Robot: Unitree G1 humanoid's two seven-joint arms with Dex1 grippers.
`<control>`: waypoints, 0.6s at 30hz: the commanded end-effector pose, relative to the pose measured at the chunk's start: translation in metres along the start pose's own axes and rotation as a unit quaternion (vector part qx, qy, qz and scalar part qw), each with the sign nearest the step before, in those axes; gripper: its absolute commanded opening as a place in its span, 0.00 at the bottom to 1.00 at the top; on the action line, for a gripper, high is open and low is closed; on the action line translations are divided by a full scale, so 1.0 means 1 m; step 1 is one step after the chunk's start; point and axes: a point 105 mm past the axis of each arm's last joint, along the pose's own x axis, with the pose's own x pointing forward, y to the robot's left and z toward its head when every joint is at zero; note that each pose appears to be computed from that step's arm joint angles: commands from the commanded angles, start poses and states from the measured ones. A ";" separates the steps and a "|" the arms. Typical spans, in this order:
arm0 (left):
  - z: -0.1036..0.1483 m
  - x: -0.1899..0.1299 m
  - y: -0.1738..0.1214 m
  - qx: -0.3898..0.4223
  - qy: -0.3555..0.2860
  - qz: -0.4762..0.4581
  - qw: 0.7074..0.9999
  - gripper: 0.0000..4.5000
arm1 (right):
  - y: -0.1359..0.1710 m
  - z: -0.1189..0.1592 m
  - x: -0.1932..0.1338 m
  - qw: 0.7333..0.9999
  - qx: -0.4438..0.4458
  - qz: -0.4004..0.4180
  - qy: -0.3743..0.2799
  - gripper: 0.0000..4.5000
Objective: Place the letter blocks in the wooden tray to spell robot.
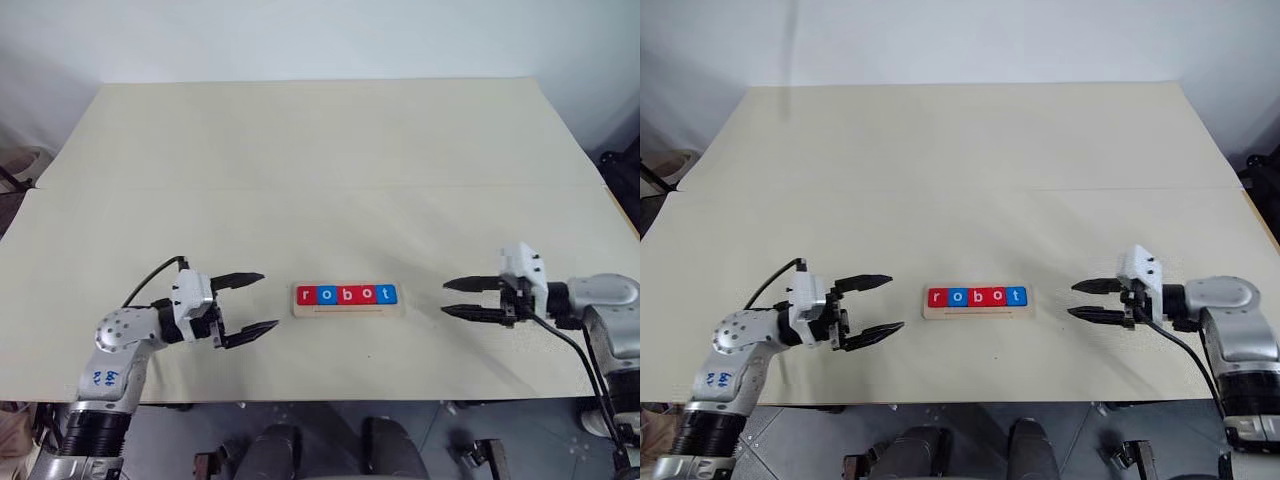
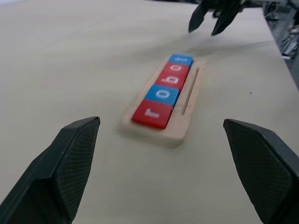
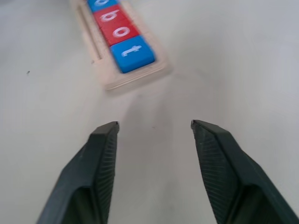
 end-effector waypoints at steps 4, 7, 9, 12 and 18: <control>0.010 -0.032 0.012 0.030 0.025 0.015 0.999 1.00 | 0.026 0.032 -0.021 0.996 -0.050 -0.002 -0.071 1.00; 0.011 -0.041 0.011 0.029 0.038 0.002 0.999 1.00 | 0.040 0.032 -0.019 0.994 -0.080 0.013 -0.072 1.00; 0.010 -0.044 0.011 0.028 0.045 0.000 0.999 1.00 | 0.048 0.030 -0.015 0.993 -0.087 0.031 -0.067 1.00; 0.009 -0.043 0.013 0.052 0.059 0.012 0.997 1.00 | 0.048 0.030 -0.009 0.992 -0.103 0.027 -0.076 1.00; 0.010 -0.036 0.015 0.068 0.064 0.018 0.995 1.00 | 0.042 0.027 -0.007 0.992 -0.107 0.019 -0.069 1.00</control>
